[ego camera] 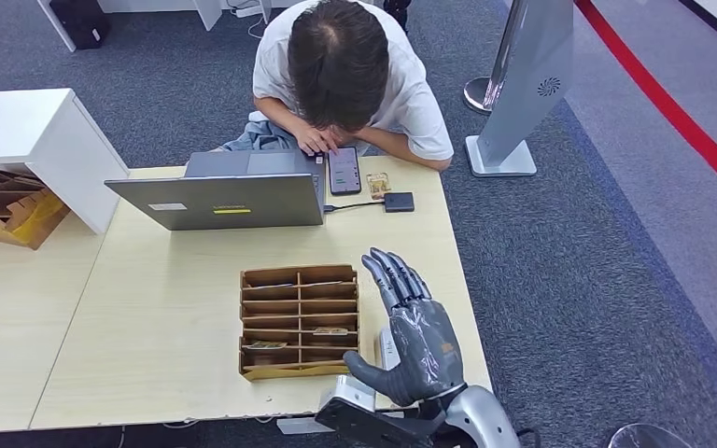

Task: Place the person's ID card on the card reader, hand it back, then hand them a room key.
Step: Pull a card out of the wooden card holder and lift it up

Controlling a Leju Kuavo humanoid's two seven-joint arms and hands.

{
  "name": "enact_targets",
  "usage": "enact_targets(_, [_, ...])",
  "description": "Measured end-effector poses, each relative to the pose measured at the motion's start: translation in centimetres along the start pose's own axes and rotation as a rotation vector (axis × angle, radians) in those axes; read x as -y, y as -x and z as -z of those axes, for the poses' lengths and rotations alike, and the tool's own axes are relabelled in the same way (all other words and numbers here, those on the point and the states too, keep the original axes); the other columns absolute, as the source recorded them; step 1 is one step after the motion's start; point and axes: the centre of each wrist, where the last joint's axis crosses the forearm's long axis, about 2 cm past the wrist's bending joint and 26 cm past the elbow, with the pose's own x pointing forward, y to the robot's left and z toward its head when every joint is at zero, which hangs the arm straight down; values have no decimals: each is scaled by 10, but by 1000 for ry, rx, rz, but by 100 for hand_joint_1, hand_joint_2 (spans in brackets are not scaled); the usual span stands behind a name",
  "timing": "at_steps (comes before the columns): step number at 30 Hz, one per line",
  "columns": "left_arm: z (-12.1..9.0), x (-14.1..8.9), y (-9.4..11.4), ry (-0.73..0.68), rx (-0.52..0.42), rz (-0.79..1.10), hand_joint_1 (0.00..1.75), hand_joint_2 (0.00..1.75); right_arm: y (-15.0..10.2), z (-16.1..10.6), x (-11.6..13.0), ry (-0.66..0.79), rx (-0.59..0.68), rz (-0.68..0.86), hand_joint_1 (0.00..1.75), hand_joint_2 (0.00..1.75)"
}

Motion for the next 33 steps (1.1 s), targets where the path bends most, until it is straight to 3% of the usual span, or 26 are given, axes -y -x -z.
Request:
enact_targets(17, [3, -8, -4, 13, 10, 62, 0, 0, 17, 14, -47, -208, -8, -229, 0, 175])
enact_targets(33, [4, -11, -8, 20, 22, 77, 0, 0, 22, 21, -67, -303, 32, -293, 0, 175])
